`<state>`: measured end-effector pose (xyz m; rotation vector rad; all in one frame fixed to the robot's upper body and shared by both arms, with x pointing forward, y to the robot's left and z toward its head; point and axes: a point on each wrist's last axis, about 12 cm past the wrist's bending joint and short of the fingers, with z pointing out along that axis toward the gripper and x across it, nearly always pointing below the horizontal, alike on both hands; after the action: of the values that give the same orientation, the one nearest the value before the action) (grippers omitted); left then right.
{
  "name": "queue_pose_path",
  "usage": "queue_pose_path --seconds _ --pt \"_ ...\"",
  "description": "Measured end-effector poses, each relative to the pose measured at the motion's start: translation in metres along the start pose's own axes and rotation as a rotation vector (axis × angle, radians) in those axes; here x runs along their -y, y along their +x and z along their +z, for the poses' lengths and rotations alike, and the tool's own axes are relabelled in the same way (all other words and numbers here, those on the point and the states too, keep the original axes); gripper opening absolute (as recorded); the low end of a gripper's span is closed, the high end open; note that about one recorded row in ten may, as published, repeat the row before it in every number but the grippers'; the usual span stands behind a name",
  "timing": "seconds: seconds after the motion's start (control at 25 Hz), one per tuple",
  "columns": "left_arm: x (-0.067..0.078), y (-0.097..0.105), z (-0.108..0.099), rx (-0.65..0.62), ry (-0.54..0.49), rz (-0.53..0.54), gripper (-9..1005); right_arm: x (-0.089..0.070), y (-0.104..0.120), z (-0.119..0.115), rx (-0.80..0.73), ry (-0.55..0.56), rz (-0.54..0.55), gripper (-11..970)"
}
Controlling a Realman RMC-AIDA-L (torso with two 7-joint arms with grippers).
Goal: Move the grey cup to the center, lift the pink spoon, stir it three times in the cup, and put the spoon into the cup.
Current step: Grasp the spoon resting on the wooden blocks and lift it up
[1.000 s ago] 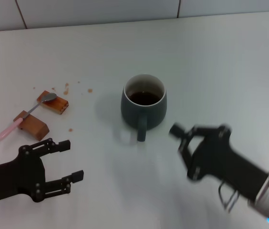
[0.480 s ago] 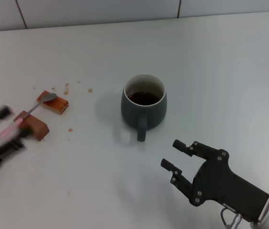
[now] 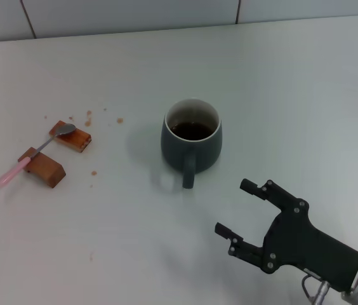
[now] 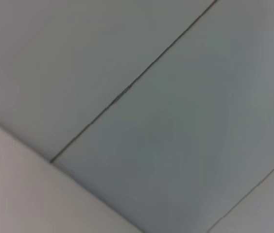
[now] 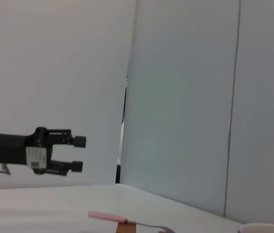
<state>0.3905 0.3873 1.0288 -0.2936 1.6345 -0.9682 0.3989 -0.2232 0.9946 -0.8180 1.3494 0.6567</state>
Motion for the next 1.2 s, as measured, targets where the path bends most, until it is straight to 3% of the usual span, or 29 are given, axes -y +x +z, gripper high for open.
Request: queue_pose_path --seconds 0.2,0.72,1.2 --pt "-0.004 0.01 0.0 -0.064 -0.04 -0.064 795 0.003 0.0 -0.001 -0.006 -0.002 0.009 787" --pt "-0.009 0.023 0.008 -0.137 -0.093 -0.192 796 0.004 0.002 0.0 -0.016 -0.003 0.006 787" --pt "-0.011 0.027 0.02 -0.178 -0.111 -0.231 796 0.005 0.001 0.001 -0.013 -0.004 0.005 787"
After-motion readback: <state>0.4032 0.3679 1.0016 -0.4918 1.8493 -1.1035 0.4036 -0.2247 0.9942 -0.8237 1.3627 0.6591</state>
